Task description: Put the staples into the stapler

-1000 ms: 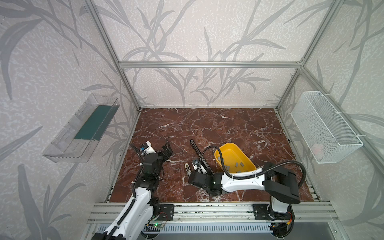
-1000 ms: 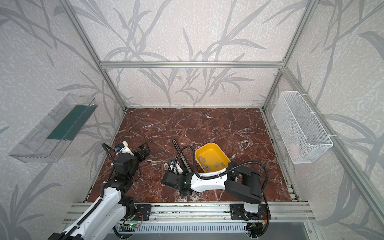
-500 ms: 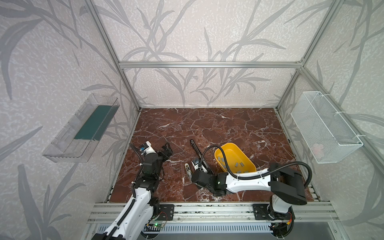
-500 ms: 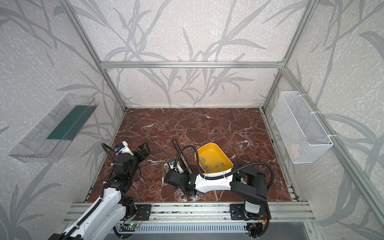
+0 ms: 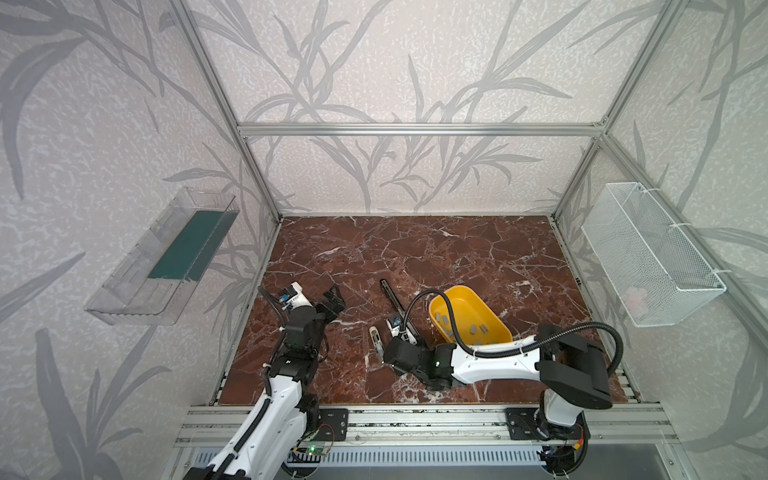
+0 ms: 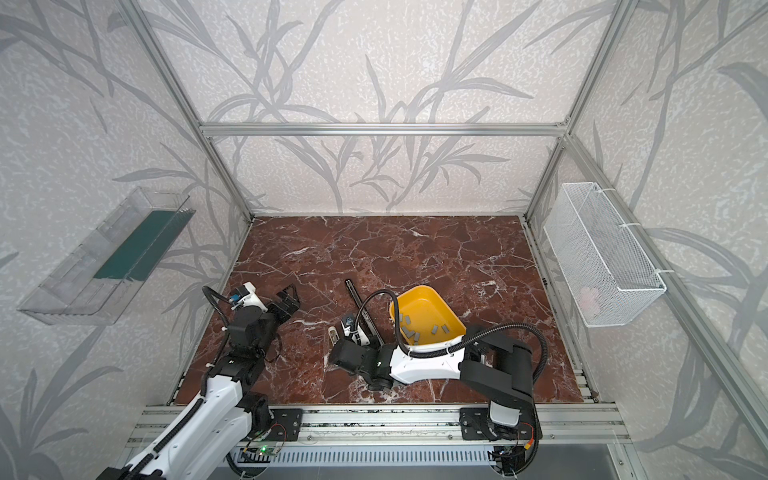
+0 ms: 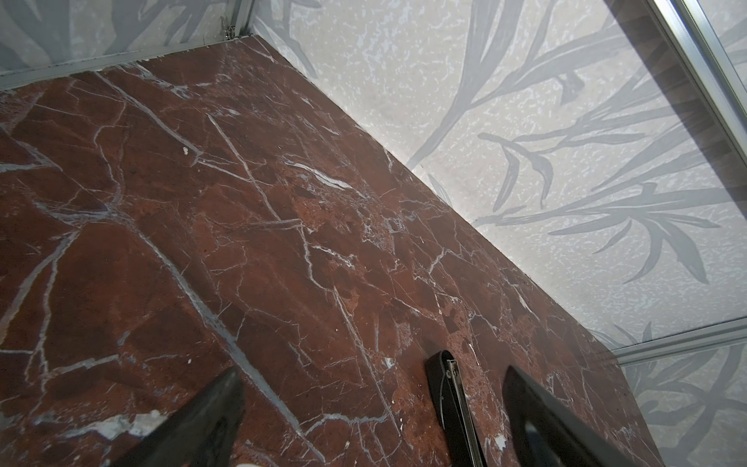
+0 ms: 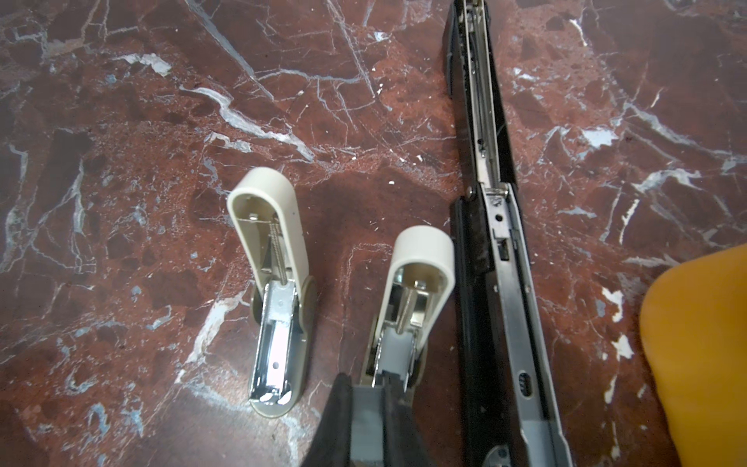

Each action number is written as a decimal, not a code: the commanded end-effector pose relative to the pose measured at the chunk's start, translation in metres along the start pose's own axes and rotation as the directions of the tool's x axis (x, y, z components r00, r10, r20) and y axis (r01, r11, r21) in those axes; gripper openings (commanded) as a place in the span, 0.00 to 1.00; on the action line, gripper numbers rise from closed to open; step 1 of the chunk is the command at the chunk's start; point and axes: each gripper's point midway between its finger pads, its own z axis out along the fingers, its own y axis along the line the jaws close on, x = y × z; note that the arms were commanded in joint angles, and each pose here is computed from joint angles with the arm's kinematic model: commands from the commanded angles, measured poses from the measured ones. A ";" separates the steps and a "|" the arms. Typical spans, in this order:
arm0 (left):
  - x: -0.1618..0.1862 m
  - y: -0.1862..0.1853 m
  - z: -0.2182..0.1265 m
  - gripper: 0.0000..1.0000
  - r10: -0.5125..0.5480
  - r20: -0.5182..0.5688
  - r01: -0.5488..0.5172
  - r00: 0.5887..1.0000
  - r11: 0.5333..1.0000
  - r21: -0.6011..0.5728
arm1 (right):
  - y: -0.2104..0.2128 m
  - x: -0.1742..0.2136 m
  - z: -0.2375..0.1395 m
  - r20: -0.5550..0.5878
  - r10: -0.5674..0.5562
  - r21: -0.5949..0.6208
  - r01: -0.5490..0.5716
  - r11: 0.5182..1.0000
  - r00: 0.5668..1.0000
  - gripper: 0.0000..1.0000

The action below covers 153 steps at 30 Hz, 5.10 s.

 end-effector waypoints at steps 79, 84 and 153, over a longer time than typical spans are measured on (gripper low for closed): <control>-0.015 -0.011 -0.002 0.99 -0.022 0.038 0.021 0.999 0.999 0.034 | -0.013 -0.003 0.012 0.008 -0.057 0.070 0.056 0.996 0.998 0.00; -0.015 -0.011 -0.002 0.99 -0.024 0.038 0.023 0.999 0.999 0.034 | -0.014 -0.008 0.005 0.054 -0.032 0.040 0.030 0.999 0.998 0.00; -0.016 -0.014 -0.003 0.99 -0.029 0.040 0.027 0.999 0.999 0.043 | -0.018 0.025 0.009 -0.023 0.075 0.044 -0.074 0.996 0.997 0.00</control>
